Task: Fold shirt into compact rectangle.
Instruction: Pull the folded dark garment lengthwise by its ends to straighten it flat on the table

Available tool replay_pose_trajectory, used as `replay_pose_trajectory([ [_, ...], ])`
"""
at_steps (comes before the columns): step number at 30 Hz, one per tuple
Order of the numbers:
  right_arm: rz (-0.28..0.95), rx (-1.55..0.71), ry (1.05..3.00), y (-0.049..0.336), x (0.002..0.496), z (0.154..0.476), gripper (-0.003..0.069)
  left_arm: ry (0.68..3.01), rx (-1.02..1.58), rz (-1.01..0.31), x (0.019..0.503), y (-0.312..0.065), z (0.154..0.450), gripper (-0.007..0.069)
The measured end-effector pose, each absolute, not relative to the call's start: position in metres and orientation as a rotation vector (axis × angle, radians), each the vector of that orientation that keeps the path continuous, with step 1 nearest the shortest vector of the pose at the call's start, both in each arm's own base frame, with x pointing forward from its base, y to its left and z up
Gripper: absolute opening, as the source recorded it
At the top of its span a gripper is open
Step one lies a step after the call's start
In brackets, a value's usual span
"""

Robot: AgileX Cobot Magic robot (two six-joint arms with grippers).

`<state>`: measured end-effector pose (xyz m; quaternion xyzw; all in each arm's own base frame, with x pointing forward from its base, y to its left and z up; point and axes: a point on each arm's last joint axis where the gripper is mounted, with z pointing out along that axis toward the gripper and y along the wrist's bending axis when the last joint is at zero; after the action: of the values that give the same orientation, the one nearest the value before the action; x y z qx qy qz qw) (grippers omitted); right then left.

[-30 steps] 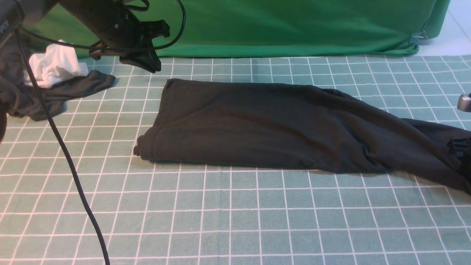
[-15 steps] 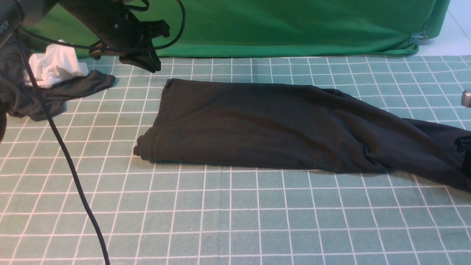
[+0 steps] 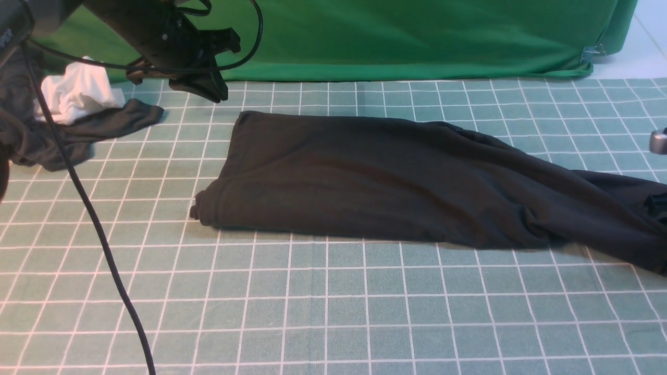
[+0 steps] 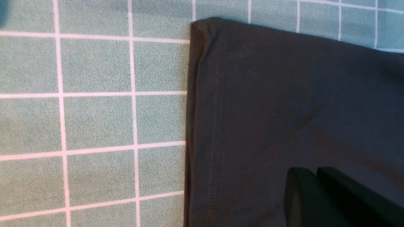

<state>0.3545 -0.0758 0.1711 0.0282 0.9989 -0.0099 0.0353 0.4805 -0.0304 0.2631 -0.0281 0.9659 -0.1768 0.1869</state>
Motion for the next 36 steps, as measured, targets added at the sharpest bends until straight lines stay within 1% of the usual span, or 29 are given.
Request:
replay_pose_trajectory([
  [2, -0.064, 0.069, 3.060, -0.078, 0.356, 0.184, 0.0076, 2.719, -0.079, -0.498, 0.481, -0.030, 0.263, 0.0013],
  [5, -0.081, 0.064, 3.043, -0.079, 0.356, 0.192, 0.0078, 2.719, -0.079, -0.498, 0.481, -0.030, 0.263, 0.0013],
  [11, -0.108, 0.054, 3.014, -0.080, 0.358, 0.192, 0.0117, 2.719, -0.078, -0.497, 0.481, -0.030, 0.263, 0.0013],
  [13, -0.117, 0.050, 2.991, -0.081, 0.360, 0.193, 0.0113, 2.719, -0.073, -0.496, 0.481, -0.030, 0.263, 0.0013],
  [14, -0.127, 0.045, 2.967, -0.082, 0.363, 0.193, 0.0091, 2.719, -0.071, -0.496, 0.481, -0.030, 0.263, 0.0013],
  [16, -0.137, 0.040, 2.945, -0.082, 0.365, 0.193, 0.0073, 2.719, -0.070, -0.496, 0.481, -0.030, 0.263, 0.0013],
  [21, -0.165, 0.025, 2.889, -0.084, 0.369, 0.195, 0.0073, 2.720, -0.069, -0.496, 0.480, -0.030, 0.263, 0.0013],
  [27, -0.195, 0.009, 2.755, -0.086, 0.382, 0.197, 0.0073, 2.719, -0.068, -0.496, 0.480, -0.030, 0.263, 0.0013],
  [30, -0.205, -0.001, 2.731, -0.087, 0.386, 0.192, 0.0089, 2.721, -0.066, -0.489, 0.480, -0.030, 0.263, 0.0013],
  [33, -0.228, 0.015, 2.753, -0.090, 0.388, 0.180, 0.0169, 2.726, -0.062, -0.476, 0.480, -0.029, 0.263, 0.0013],
  [34, -0.244, 0.043, 2.758, -0.091, 0.389, 0.177, 0.0220, 2.729, -0.061, -0.474, 0.480, -0.029, 0.262, 0.0013],
  [35, -0.275, 0.083, 2.756, -0.094, 0.389, 0.174, 0.0288, 2.733, -0.059, -0.471, 0.480, -0.029, 0.262, 0.0013],
  [36, -0.303, 0.095, 2.750, -0.096, 0.390, 0.174, 0.0332, 2.737, -0.058, -0.469, 0.479, -0.029, 0.262, 0.0013],
])
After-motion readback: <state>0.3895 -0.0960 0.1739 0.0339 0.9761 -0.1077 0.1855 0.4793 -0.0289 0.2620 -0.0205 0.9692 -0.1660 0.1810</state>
